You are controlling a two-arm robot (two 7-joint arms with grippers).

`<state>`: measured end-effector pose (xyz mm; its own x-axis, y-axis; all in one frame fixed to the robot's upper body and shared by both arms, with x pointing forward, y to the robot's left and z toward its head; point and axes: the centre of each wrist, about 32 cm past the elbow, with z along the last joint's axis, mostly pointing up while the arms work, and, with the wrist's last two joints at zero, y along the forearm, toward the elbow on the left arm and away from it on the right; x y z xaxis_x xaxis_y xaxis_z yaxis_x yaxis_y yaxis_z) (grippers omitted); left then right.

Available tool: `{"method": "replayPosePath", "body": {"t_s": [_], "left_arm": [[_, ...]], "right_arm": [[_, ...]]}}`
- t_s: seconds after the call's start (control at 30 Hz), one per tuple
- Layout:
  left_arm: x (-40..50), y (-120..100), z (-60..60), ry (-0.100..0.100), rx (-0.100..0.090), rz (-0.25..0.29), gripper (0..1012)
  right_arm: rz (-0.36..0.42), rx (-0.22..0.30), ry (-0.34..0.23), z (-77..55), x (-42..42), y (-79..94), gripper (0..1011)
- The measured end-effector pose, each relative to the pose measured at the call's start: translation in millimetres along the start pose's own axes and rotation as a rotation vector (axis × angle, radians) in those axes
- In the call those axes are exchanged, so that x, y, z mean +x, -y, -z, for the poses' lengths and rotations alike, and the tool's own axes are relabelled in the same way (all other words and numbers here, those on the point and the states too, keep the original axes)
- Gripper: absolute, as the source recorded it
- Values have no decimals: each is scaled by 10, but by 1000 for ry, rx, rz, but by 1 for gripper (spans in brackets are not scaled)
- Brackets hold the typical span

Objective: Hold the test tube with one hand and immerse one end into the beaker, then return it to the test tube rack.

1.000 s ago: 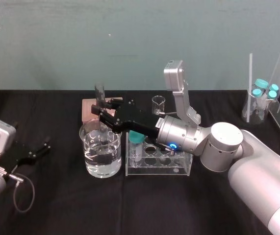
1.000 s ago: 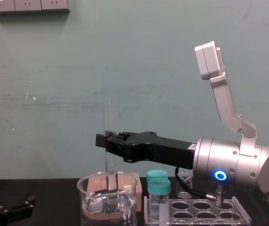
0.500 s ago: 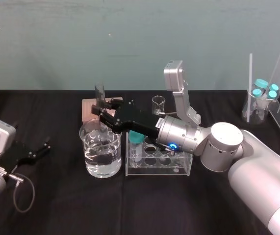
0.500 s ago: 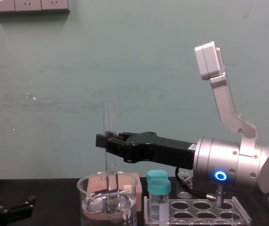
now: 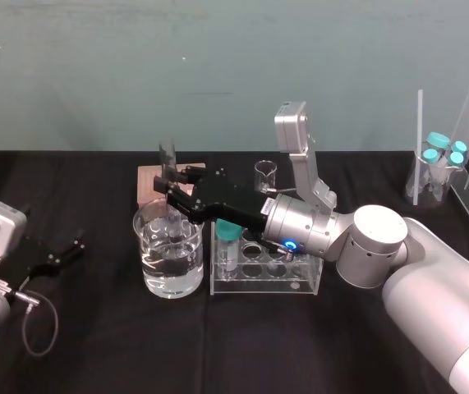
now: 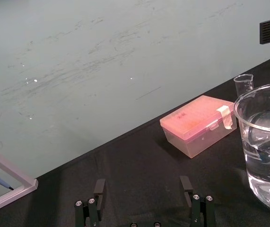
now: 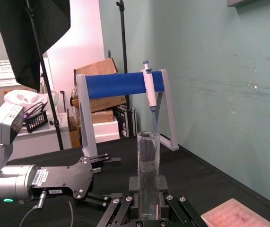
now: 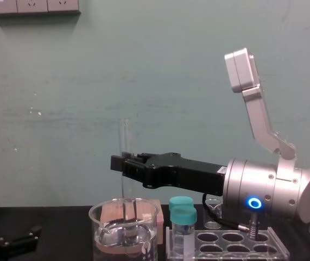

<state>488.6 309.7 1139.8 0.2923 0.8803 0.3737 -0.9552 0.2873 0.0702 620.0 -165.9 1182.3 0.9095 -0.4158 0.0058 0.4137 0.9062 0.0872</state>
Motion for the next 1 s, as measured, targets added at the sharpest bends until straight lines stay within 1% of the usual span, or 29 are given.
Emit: {"method": "replayPosePath", "body": {"t_s": [1.0], "left_arm": [[0,0,0,0,0,0,1000]], "right_arm": [[0,1,-1,-11,-22,26,228]]}}
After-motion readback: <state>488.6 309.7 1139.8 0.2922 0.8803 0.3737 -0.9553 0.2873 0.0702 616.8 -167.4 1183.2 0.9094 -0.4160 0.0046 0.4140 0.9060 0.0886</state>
